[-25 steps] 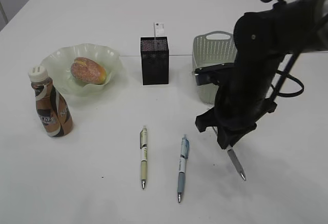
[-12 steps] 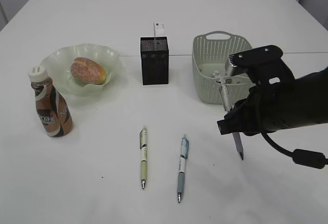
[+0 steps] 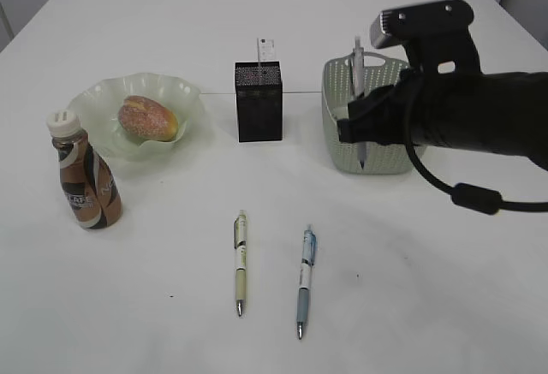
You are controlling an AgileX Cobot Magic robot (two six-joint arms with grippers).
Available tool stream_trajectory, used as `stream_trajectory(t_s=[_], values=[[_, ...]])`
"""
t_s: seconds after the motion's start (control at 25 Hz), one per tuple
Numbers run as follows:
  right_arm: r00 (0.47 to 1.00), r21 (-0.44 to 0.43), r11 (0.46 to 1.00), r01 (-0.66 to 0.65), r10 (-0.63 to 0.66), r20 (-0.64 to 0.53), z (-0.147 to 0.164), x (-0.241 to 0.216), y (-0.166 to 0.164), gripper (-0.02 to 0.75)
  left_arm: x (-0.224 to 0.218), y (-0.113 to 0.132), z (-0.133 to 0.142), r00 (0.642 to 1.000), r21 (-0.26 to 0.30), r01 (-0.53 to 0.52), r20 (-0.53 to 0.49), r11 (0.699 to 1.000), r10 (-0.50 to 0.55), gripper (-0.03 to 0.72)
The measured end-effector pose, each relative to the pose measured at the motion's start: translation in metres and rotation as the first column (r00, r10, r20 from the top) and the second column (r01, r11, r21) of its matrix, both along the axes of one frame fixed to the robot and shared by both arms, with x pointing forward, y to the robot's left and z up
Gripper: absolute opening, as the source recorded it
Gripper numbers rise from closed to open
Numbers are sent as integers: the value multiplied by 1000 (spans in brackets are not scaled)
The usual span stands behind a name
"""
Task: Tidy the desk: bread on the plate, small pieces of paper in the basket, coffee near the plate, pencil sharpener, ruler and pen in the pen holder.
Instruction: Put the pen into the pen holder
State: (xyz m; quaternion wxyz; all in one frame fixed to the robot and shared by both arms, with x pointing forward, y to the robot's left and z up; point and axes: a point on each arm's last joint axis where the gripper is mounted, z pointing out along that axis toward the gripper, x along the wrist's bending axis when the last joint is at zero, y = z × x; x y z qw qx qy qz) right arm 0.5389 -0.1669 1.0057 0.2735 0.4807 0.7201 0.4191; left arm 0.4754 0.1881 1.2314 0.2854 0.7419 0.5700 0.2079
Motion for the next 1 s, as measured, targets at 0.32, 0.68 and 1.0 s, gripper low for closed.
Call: stream_trajectory(t_s=[0.32,0.68,1.0], values=[[972,91,996,8,-30,235,15,50,20,60,0,1,0,1000,9,-5,5,1000,4,254],[944,134,991,-2,-43,327,23,112,47,60,3,8,2,998,81,-41,46,996,37,253],[939,151,989,-3,-49,339,2,155,66,59,4,10,2,997,104,-53,59,993,47,253]])
